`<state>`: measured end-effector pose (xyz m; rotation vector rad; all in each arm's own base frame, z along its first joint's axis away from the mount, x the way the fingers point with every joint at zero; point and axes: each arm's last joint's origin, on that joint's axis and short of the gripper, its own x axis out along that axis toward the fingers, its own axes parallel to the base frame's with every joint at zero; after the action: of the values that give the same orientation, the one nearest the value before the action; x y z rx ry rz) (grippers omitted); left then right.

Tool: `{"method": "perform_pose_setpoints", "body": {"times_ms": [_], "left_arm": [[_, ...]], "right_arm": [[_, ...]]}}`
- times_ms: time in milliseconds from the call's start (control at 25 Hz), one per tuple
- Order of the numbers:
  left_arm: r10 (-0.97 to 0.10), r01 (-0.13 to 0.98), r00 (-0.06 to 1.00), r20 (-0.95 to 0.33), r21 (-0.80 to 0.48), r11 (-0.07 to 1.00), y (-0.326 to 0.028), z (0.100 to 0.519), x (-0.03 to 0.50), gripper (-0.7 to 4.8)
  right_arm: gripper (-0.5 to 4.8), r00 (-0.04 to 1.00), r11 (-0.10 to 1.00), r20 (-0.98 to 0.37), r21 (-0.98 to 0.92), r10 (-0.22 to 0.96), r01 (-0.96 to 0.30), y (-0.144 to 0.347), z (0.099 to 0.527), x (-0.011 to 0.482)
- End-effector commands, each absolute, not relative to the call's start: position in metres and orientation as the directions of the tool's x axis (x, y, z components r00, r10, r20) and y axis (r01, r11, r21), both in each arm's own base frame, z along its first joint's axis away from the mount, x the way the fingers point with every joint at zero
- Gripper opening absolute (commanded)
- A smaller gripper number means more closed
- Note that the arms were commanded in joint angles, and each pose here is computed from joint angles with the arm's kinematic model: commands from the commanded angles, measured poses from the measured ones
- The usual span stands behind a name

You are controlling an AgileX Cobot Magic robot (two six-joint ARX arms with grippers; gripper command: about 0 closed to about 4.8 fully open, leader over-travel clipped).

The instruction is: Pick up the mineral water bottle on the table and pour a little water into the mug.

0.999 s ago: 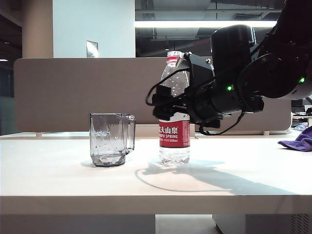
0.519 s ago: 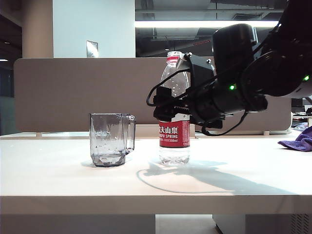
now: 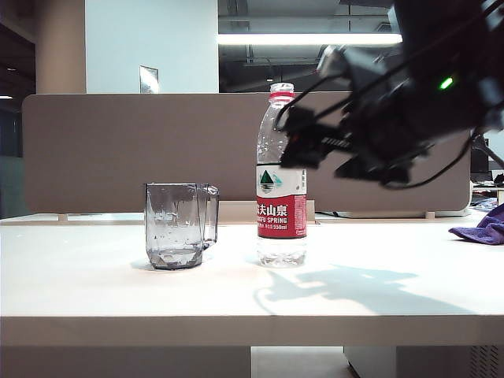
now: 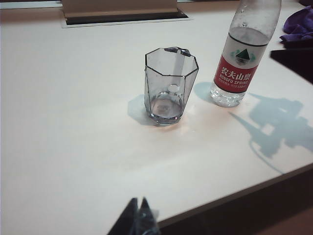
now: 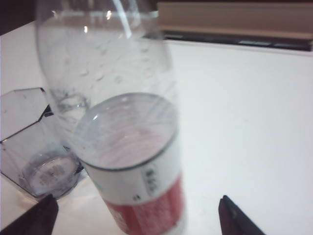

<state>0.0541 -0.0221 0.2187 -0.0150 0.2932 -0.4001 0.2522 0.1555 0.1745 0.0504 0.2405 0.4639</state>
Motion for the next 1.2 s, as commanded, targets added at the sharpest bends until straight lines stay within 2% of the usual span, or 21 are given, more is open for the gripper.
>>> {"method": "perform_pose_setpoints", "body": {"times_ms": [40,80,120,200,240,439,879,999,1198], "left_arm": [[-0.385,0.38,0.884,-0.266,-0.07,0.922,-0.022,0.221,0.054,-0.03],[-0.385,0.38,0.884,-0.266,-0.07,0.922,-0.022,0.221,0.054,-0.03],[-0.385,0.38,0.884,-0.266,-0.07,0.922,-0.022,0.221,0.054,-0.03],[-0.385,0.38,0.884,-0.266,-0.07,0.922,-0.022,0.221,0.054,-0.03],[-0.385,0.38,0.884,-0.266,-0.07,0.922,-0.022,0.221,0.054,-0.03],[-0.385,0.38,0.884,-0.267,-0.07,0.922,-0.022,0.221,0.054,-0.03],[-0.385,0.381,0.884,-0.266,-0.07,0.922,-0.022,0.221,0.054,-0.03],[-0.385,0.38,0.884,-0.267,-0.07,0.922,-0.022,0.221,0.054,-0.03],[-0.385,0.38,0.884,-0.266,-0.07,0.922,-0.022,0.221,0.054,-0.03]], "right_arm": [[3.65,0.888,0.915,-0.22,0.092,0.403,-0.393,0.143,0.181,0.233],[2.15,0.891,0.917,-0.217,0.092,0.399,-0.388,0.134,0.183,0.22],[1.22,0.892,0.917,-0.211,0.095,0.4,-0.389,0.129,0.184,0.211],[0.14,0.894,0.916,-0.2,0.099,0.402,-0.39,0.12,0.187,0.197],[-0.06,0.894,0.916,-0.197,0.101,0.401,-0.389,0.116,0.189,0.191],[-0.06,0.883,0.916,-0.245,0.09,0.4,-0.39,0.098,0.191,0.163],[-0.06,0.801,0.822,-0.189,0.169,0.569,-0.544,0.071,0.148,0.111],[-0.06,0.734,0.786,-0.282,0.186,0.617,-0.589,0.07,0.137,0.106],[-0.05,0.722,0.805,-0.363,0.186,0.589,-0.563,0.069,0.13,0.104]]}}
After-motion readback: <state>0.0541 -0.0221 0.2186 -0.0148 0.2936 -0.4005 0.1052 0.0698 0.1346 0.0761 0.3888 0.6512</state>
